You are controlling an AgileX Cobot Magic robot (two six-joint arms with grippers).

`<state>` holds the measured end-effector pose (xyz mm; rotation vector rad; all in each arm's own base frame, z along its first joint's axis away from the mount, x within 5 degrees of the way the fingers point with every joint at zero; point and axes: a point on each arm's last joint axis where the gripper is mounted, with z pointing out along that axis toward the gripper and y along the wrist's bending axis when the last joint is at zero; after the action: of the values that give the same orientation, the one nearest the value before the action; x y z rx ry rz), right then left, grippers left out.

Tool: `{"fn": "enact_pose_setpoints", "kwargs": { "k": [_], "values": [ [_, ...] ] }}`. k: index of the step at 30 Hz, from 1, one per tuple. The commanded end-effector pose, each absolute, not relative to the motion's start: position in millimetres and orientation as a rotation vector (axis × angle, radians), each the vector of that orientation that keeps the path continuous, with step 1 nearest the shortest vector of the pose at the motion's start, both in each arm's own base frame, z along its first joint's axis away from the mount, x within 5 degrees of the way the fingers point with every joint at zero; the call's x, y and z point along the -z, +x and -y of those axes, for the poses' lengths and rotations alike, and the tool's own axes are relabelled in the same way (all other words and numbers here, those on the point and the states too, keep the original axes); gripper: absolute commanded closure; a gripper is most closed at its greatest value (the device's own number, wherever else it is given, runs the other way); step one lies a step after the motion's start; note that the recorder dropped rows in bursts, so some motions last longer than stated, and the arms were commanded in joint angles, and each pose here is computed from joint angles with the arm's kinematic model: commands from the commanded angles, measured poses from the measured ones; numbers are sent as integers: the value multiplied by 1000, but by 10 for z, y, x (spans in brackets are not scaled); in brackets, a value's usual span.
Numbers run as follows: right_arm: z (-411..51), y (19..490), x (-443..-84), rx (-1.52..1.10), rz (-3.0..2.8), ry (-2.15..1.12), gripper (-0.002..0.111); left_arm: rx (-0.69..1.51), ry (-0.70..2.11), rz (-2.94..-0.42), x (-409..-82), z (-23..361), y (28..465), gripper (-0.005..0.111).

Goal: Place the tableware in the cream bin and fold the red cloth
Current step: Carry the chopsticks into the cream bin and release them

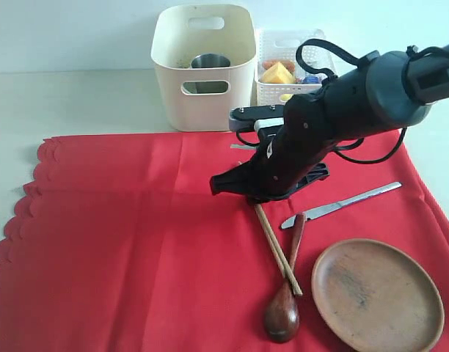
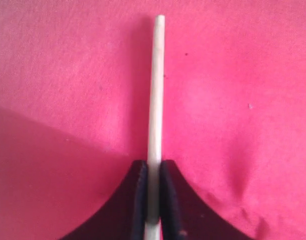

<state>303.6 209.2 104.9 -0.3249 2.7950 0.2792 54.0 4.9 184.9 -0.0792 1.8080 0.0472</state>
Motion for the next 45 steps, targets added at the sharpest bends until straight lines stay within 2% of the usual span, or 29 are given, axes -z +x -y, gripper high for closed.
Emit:
{"fn": "enact_pose_setpoints", "kwargs": {
  "k": [1, 16, 29, 33, 41, 45],
  "values": [
    [-2072, 3016, -1049, -276, -2814, -317, 108, -38, -79, -1802, -1843, -45, 538, 106],
    [-2135, 3111, -1979, -559, -2415, -134, 108, -40, -78, -1802, -1843, -46, 538, 106],
    [-2127, 3135, -2239, -561, -2242, -220, 108, -40, -78, -1802, -1843, -46, 538, 106],
    [-2117, 3116, -2251, -498, -2225, -349, 108, -40, -78, -1802, -1843, -46, 538, 106],
    [-2144, 3105, -1762, -362, -2363, -571, 108, -40, -78, -1802, -1843, -46, 538, 106],
    [-2157, 3091, -1747, -317, -2338, -679, 108, -40, -78, -1802, -1843, -46, 538, 106]
  ]
}}
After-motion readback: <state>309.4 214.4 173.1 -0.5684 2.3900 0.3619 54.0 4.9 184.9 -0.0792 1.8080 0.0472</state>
